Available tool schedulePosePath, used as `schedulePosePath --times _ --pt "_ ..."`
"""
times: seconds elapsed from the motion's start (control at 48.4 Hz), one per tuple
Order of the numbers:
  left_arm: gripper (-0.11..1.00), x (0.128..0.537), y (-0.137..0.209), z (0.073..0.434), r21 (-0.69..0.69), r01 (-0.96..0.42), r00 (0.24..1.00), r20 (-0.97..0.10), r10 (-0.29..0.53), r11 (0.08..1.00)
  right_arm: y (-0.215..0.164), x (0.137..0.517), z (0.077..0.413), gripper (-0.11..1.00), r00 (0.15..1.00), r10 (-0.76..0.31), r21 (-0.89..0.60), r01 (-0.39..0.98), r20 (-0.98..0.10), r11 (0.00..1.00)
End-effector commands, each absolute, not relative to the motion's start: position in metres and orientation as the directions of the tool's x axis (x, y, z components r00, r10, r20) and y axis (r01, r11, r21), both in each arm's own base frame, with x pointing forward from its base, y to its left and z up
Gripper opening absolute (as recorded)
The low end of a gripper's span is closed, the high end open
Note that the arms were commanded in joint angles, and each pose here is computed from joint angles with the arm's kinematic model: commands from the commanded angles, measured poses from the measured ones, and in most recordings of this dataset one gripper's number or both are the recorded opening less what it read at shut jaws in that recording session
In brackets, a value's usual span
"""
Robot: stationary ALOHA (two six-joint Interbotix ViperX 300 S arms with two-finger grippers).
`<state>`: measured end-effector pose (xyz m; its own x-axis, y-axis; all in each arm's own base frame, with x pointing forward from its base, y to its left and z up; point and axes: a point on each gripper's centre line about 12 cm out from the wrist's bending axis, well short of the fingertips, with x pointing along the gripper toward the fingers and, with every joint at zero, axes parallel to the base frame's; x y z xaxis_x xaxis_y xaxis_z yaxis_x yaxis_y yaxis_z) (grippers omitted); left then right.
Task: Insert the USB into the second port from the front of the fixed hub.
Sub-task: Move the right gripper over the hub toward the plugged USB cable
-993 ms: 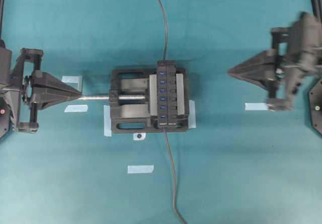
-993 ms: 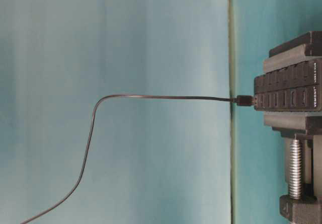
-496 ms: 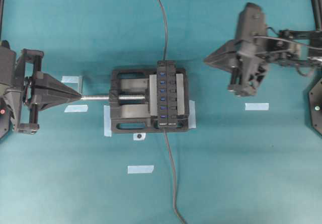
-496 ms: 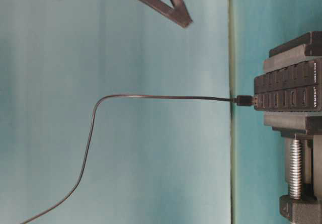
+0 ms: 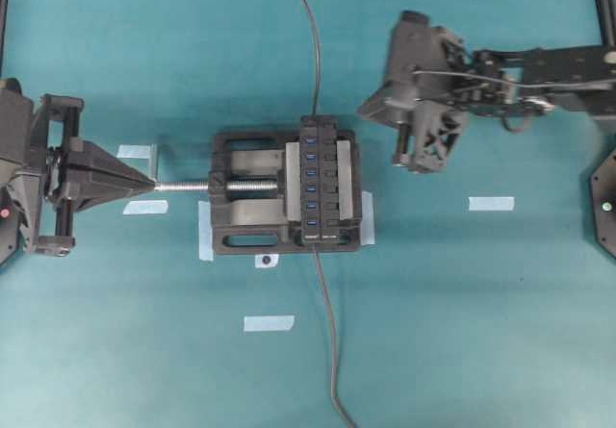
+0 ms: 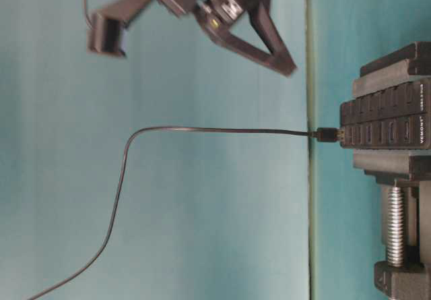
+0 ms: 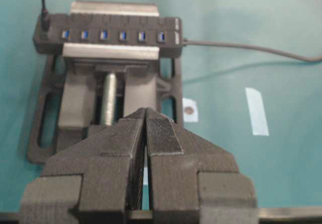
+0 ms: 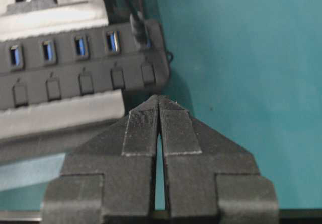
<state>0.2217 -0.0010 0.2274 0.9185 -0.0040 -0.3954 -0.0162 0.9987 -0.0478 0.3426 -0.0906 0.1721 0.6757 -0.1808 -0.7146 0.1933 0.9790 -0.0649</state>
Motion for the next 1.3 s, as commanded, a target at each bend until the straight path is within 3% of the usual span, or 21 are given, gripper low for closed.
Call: schedulePosePath --times 0.0,0.993,1.158,1.282 --pt "0.0 0.225 -0.001 0.235 -0.047 -0.013 0.925 -0.38 -0.005 0.999 -0.095 0.357 0.183 -0.02 0.702 -0.189 -0.083 0.183 -0.686 0.98" --pt "0.0 0.224 -0.001 0.233 -0.048 -0.016 0.92 -0.391 -0.004 0.999 -0.092 0.378 0.18 0.01 0.696 -0.172 -0.094 0.149 -0.697 0.984" --pt "0.0 0.224 -0.001 0.232 -0.048 -0.015 0.92 -0.393 -0.005 0.999 -0.09 0.381 0.183 0.13 0.704 -0.168 -0.091 0.146 -0.69 0.985" --pt "0.0 0.224 -0.001 0.232 -0.048 -0.016 0.919 -0.394 -0.004 0.999 -0.089 0.382 0.184 0.39 0.706 -0.167 -0.087 0.148 -0.688 0.985"
